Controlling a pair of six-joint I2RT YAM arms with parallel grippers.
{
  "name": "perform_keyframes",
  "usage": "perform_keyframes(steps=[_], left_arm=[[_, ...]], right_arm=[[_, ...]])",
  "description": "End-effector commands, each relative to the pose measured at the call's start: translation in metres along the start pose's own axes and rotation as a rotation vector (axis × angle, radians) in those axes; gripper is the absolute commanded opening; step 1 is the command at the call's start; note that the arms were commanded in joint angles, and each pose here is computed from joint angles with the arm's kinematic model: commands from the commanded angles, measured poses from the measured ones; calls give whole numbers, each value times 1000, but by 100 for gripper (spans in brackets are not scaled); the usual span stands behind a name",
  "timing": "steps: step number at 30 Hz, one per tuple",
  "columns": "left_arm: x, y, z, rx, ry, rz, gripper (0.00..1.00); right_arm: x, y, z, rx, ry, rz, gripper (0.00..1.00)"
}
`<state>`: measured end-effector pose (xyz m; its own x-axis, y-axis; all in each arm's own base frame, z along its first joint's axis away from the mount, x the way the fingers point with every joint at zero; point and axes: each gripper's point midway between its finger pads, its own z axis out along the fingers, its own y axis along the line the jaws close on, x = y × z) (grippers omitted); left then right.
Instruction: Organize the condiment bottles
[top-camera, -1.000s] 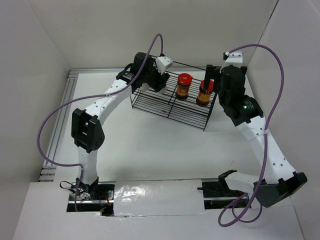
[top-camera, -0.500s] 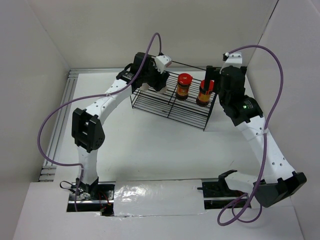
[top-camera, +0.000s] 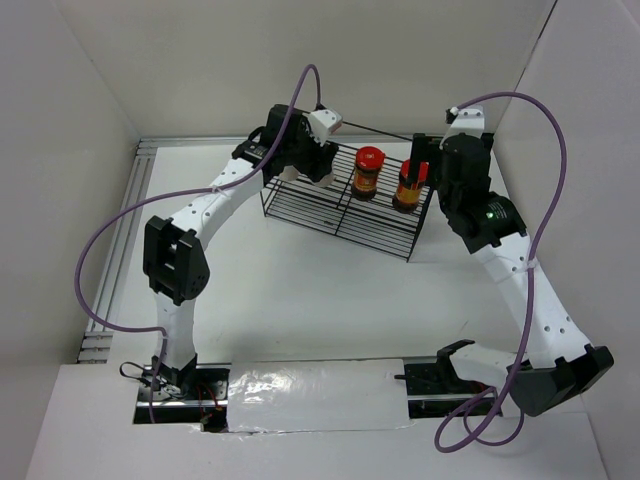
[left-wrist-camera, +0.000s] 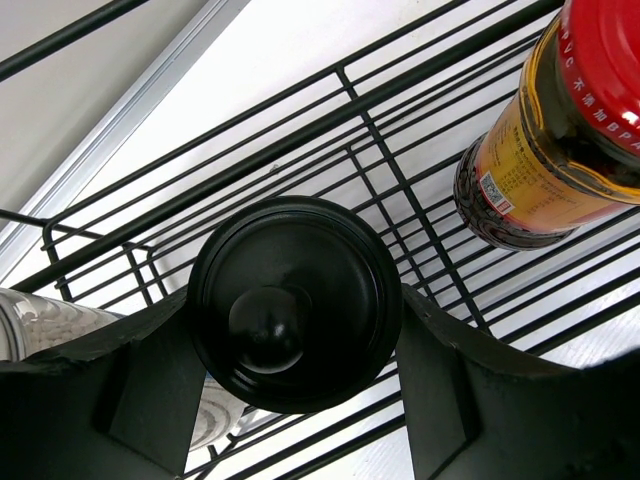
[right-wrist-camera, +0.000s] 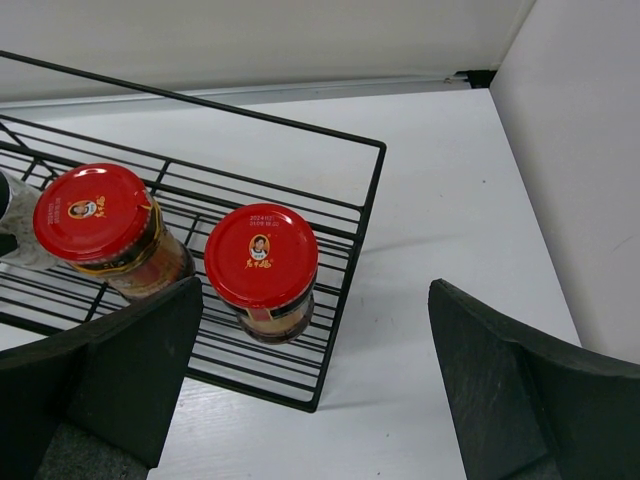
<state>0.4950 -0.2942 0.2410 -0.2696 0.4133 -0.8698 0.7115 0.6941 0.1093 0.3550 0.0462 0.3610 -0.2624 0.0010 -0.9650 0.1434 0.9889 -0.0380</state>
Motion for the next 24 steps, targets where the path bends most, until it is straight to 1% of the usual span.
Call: perform_keyframes(steps=[1,2,3,4,5,6,7,18,24], left_arm=[[-20,2,0,9,-73,-16,45],[-20,1,0,14,-72,-15,58],[-20,0,-1,15,-74,-19,77],[-22,0,-2,16,-77,-17,83],[-23,1,-3,14,-80,-14,94],[-25,1,-4,12,-86,-11,97],[-28,1,-6,11,-93,-8,99],[-61,-4,-32,27,-160,5,99],[-88,-6,-54,32,-214,22,99]], right_arm=[[-11,-5,-10,-3,-33,28,100],[-11,-6,-10,0,-35,28,100],[-11,-6,-10,0,-33,27,100],[-11,-7,-10,0,-33,28,100],[-11,-7,-10,0,-33,27,100],[-11,-6,-11,-3,-34,29,100],[-10,-6,-10,-3,-32,28,100],[-11,-3,-11,-18,-34,30,100],[-12,-1,-12,-33,-33,24,100]])
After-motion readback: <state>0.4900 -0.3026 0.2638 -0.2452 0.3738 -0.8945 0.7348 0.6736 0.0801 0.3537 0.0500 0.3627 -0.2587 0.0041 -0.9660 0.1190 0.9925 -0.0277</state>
